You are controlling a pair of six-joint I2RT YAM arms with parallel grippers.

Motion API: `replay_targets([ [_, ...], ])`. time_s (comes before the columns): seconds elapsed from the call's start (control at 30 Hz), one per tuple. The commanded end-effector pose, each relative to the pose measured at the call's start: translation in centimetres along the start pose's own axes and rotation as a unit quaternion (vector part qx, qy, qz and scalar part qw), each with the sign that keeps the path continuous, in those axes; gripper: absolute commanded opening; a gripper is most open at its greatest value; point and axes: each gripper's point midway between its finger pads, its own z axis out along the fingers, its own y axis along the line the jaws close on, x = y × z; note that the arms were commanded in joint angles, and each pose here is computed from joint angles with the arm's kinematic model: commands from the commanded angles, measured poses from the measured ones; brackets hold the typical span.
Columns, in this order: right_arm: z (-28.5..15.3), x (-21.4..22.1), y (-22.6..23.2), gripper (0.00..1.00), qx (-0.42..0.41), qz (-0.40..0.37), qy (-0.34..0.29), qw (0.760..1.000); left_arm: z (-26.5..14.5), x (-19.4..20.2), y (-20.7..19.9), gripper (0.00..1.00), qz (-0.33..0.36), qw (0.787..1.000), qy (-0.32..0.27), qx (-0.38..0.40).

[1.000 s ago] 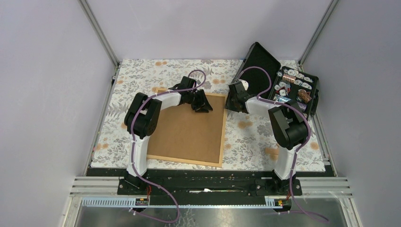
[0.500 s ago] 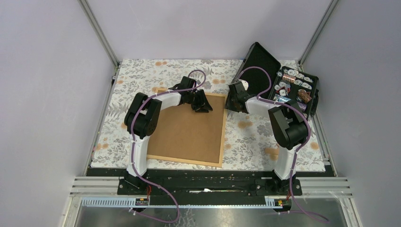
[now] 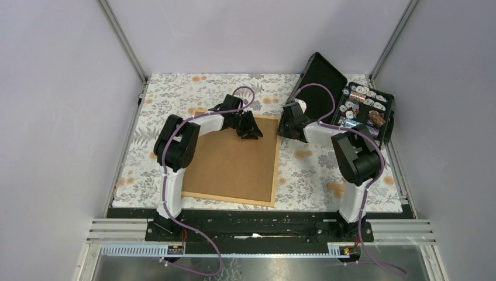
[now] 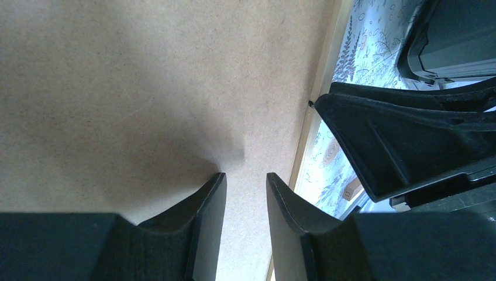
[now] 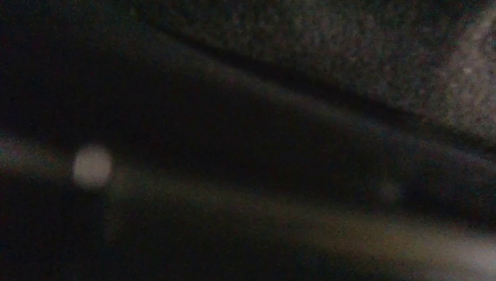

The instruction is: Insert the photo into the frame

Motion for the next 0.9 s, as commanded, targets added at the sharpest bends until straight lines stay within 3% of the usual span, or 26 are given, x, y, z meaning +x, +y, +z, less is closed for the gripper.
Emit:
replay_targets([
  [0.0, -1.1, 9.3, -1.3, 0.43, 0.002, -0.081, 0.136, 0.987, 0.9, 3.8, 7.4, 0.38, -0.032, 0.991, 0.047, -0.118],
  [0.43, -1.7, 7.4, -3.1, 0.43, 0.040, -0.029, 0.112, 0.993, 1.0, 4.0, 7.7, 0.38, -0.033, 0.991, 0.049, -0.120],
  [0.87, 0.9, 7.8, -2.6, 0.43, 0.033, -0.066, 0.129, 0.989, 1.2, 4.2, 7.6, 0.38, -0.035, 0.991, 0.052, -0.117],
])
